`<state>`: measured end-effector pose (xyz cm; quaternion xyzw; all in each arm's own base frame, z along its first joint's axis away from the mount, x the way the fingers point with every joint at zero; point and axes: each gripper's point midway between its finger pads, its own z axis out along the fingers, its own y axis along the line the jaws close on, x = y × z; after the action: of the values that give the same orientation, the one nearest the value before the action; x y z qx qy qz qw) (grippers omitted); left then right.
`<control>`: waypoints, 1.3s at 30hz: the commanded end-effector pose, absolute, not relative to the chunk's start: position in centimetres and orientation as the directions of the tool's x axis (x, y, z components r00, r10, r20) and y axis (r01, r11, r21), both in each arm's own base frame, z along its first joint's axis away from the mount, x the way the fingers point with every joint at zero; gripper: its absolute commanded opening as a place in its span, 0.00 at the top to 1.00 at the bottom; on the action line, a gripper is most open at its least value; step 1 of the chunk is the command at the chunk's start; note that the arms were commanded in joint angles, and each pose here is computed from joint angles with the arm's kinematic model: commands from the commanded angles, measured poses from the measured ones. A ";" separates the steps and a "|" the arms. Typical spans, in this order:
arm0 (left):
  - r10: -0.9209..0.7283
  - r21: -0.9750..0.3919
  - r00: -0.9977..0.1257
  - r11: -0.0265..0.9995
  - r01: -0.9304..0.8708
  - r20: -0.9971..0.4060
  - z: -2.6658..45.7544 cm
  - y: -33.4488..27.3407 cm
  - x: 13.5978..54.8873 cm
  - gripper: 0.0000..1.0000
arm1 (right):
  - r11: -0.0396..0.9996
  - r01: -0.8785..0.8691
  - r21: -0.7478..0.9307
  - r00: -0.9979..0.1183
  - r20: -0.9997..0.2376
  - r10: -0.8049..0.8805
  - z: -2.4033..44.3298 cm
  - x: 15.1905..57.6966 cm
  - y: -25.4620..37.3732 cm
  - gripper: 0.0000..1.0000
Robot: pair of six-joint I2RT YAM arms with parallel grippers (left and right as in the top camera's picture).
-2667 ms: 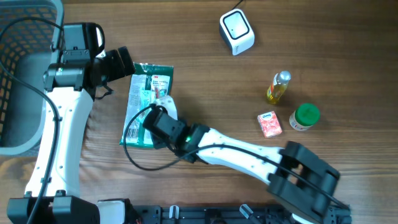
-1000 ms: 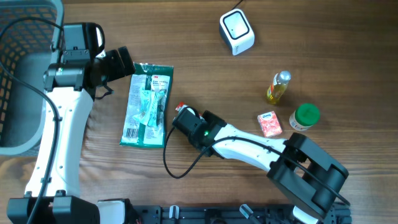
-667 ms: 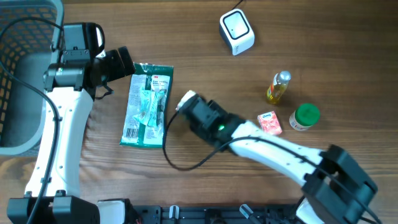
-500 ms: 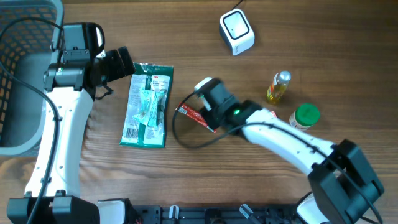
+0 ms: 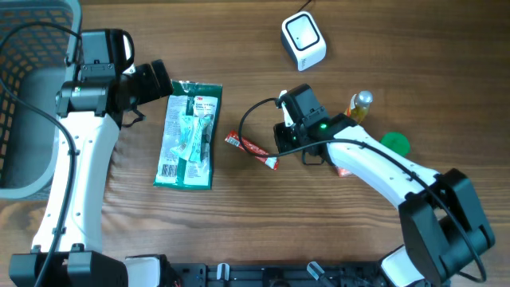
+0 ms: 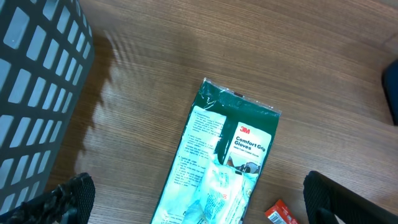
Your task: Scan the item barcode
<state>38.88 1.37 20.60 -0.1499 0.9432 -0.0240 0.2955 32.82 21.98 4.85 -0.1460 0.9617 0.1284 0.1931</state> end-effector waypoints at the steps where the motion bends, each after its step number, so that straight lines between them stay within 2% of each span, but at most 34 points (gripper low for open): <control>1: -0.308 -0.148 -0.764 0.950 -0.273 -0.567 21.5 1.5 39.1 0.00 | 0.928 -0.314 0.203 -0.905 -0.358 -0.228 3.0 32.0 22.0 0.68; 8: -0.308 -0.148 -0.764 0.950 -0.273 -0.566 21.5 1.5 39.1 0.00 | 0.937 -0.301 0.177 -0.918 -0.321 -0.234 1.3 31.8 21.5 0.68; 39: -0.308 -0.148 -0.764 0.950 -0.273 -0.567 21.5 1.5 39.1 0.00 | 0.939 -0.300 0.168 -0.911 -0.343 -0.229 1.4 32.4 21.5 0.67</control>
<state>38.88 1.37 20.60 -0.1499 0.9432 -0.0240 0.2955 32.65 21.92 2.37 -0.1417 0.9679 0.1202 0.1692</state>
